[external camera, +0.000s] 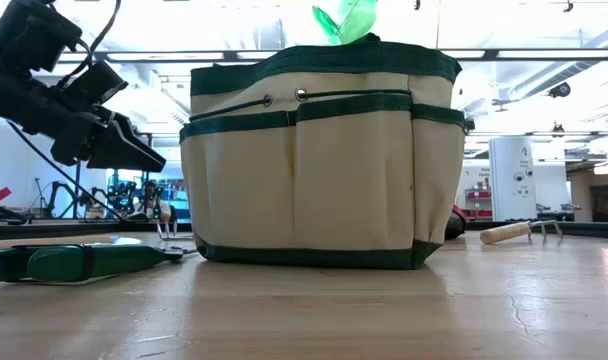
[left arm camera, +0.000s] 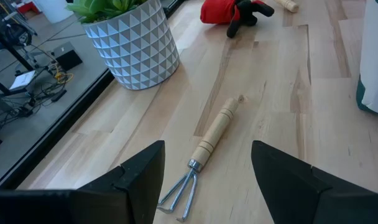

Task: Pick & Place Garden tools in Gardening bag
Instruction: Put the green spray bottle into the white gardening bag

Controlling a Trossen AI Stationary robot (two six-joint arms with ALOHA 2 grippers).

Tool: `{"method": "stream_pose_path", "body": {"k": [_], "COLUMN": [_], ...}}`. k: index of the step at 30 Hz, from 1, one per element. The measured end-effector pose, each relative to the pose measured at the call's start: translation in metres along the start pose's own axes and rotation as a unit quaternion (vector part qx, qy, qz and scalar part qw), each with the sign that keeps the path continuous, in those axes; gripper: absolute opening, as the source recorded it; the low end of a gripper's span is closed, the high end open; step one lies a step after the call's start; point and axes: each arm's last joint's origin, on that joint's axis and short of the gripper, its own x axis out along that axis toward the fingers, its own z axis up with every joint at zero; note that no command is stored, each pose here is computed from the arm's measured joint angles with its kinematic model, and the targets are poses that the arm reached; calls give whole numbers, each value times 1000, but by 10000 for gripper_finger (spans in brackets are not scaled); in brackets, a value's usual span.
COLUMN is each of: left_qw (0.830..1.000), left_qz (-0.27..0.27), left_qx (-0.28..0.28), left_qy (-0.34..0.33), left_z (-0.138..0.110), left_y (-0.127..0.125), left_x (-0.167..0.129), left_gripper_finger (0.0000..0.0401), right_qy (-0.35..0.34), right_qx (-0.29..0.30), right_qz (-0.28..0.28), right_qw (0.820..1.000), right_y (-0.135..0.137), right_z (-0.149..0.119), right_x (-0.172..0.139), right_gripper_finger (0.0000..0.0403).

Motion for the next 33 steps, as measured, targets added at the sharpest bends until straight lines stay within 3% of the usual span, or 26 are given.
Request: {"method": "stream_pose_path", "body": {"k": [21, 33], "left_qw": [1000, 1000], "left_qz": [0, 0], "left_qx": [0, 0], "left_qy": [0, 0], "left_z": [0, 0], "left_y": [0, 0], "left_x": [0, 0], "left_gripper_finger": [241, 241], "right_qy": [52, 107], "right_qx": [-32, -49], "right_qz": [86, 86], "right_qw": [994, 989], "right_y": [39, 69], "right_z": [1, 4], "right_x": [46, 77], "right_gripper_finger": [39, 39]}}
